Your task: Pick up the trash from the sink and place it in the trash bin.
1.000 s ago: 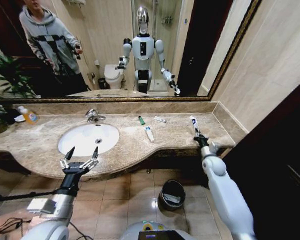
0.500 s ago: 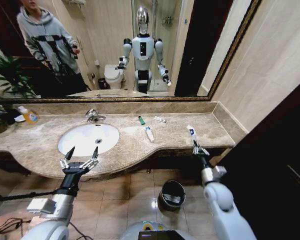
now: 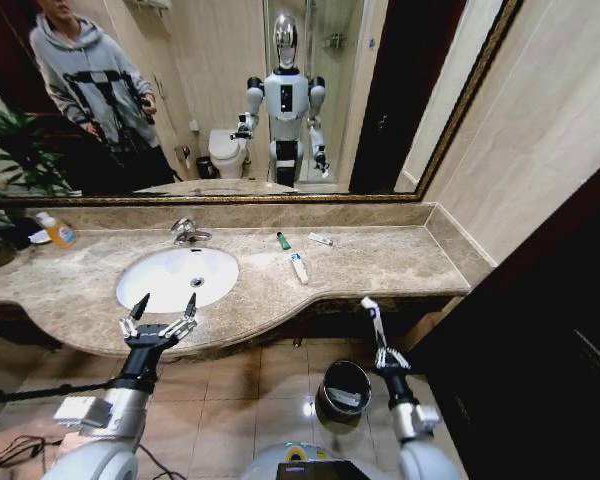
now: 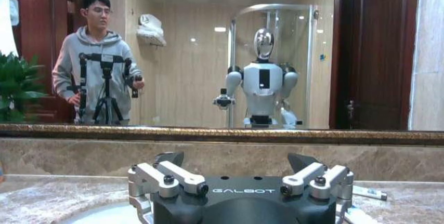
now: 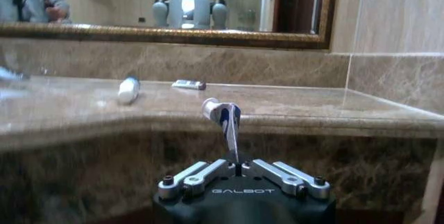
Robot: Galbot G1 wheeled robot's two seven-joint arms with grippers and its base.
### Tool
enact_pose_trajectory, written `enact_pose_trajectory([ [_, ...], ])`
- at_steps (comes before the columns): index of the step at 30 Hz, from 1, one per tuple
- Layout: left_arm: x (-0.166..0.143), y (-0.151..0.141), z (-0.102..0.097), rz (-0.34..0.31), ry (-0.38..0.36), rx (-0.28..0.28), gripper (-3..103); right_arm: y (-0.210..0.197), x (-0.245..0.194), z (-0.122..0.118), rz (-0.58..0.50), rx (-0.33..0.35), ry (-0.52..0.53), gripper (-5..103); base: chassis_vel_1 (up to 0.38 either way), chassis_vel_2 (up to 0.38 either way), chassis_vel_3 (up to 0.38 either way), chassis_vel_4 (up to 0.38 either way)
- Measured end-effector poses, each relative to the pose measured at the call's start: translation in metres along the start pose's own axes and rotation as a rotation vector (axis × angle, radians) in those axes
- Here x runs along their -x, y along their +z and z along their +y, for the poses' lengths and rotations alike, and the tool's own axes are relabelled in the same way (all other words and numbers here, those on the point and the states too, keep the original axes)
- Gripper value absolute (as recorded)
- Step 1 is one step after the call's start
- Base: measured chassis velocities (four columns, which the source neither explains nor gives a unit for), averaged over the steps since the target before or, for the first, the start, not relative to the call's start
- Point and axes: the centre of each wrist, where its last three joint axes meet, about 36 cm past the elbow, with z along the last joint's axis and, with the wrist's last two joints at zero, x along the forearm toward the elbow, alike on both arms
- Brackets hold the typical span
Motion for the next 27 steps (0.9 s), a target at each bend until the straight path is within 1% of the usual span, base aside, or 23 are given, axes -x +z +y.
enact_pose_trajectory([
  [3,0.0,0.0,0.0,0.0,0.0,0.0,100,0.027,-0.016,-0.002,0.016,-0.038,-0.012,0,0.0,0.0,0.0,0.0],
  [4,0.0,0.0,0.0,0.0,0.0,0.0,100,0.027,-0.016,-0.002,0.016,-0.038,-0.012,0,0.0,0.0,0.0,0.0],
  [7,0.0,0.0,0.0,0.0,0.0,0.0,100,0.047,-0.029,0.001,0.042,-0.049,-0.026,0,0.0,0.0,0.0,0.0],
  [8,0.0,0.0,0.0,0.0,0.0,0.0,100,0.058,-0.036,0.004,0.066,-0.052,-0.035,0,0.0,0.0,0.0,0.0],
  [14,0.0,0.0,0.0,0.0,0.0,0.0,100,0.078,-0.043,0.017,0.122,-0.038,-0.068,0,0.0,0.0,0.0,0.0],
  [19,0.0,0.0,0.0,0.0,0.0,0.0,100,0.1,-0.036,0.02,0.18,-0.039,-0.092,0,0.0,0.0,0.0,0.0],
  [21,0.0,0.0,0.0,0.0,0.0,0.0,100,0.117,-0.025,0.017,0.228,-0.042,-0.095,0,0.0,0.0,0.0,0.0],
  [22,0.0,0.0,0.0,0.0,0.0,0.0,100,0.117,-0.025,0.017,0.228,-0.042,-0.095,0,0.0,0.0,0.0,0.0],
  [26,0.0,0.0,0.0,0.0,0.0,0.0,100,0.145,-0.001,0.011,0.293,-0.048,-0.095,0,0.0,0.0,0.0,0.0],
  [27,0.0,0.0,0.0,0.0,0.0,0.0,100,0.145,-0.001,0.011,0.293,-0.048,-0.095,0,0.0,0.0,0.0,0.0],
])
